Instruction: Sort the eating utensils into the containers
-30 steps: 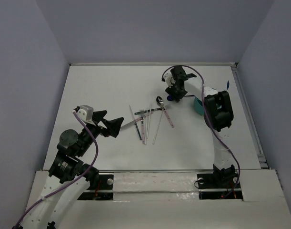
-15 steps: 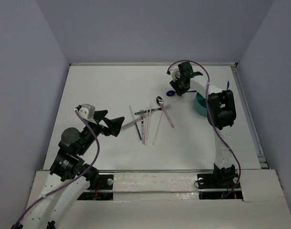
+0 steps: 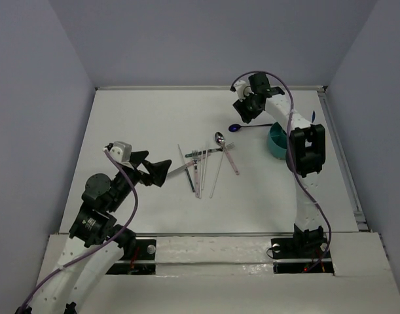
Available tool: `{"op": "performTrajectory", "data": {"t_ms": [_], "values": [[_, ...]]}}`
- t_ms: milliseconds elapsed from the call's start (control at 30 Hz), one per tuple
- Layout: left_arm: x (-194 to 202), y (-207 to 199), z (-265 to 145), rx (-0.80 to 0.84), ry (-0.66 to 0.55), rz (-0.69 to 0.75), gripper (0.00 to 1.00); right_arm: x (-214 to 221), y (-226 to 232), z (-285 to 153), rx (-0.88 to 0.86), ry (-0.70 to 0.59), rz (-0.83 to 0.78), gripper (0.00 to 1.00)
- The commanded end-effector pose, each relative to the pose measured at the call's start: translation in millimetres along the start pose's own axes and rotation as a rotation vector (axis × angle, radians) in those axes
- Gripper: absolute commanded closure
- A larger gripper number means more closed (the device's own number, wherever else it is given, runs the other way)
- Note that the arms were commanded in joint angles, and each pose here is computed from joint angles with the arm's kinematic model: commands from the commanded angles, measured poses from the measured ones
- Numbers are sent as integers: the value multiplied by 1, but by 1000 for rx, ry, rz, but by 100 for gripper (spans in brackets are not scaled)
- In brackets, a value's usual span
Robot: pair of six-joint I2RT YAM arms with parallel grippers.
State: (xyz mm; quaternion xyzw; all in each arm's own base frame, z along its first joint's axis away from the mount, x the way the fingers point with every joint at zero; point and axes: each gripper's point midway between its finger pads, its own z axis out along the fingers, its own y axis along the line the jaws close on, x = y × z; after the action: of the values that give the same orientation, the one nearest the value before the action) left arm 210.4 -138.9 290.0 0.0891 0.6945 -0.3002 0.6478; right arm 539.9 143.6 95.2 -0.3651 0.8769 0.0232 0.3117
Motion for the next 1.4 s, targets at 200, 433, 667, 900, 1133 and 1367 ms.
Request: {"op": "performTrajectory", "data": {"t_ms": [200, 433, 667, 900, 1133, 1367], "values": [[-25, -8, 6, 27, -58, 23, 1, 36, 15, 33, -164, 87, 5, 43], [-21, -7, 9, 31, -39, 25, 1, 43, 14, 49, -162, 105, 1, 40], [-22, -7, 10, 33, -40, 24, 1, 40, 26, 57, -221, 77, 39, 54], [-23, -8, 8, 40, -46, 22, 1, 14, 10, 65, -122, -51, 112, 82], [-24, -7, 7, 35, -51, 22, 1, 11, 2, 77, -55, -39, 173, 72], [-25, -8, 6, 40, -54, 23, 1, 17, -2, 80, -23, -16, 194, 64]]}}
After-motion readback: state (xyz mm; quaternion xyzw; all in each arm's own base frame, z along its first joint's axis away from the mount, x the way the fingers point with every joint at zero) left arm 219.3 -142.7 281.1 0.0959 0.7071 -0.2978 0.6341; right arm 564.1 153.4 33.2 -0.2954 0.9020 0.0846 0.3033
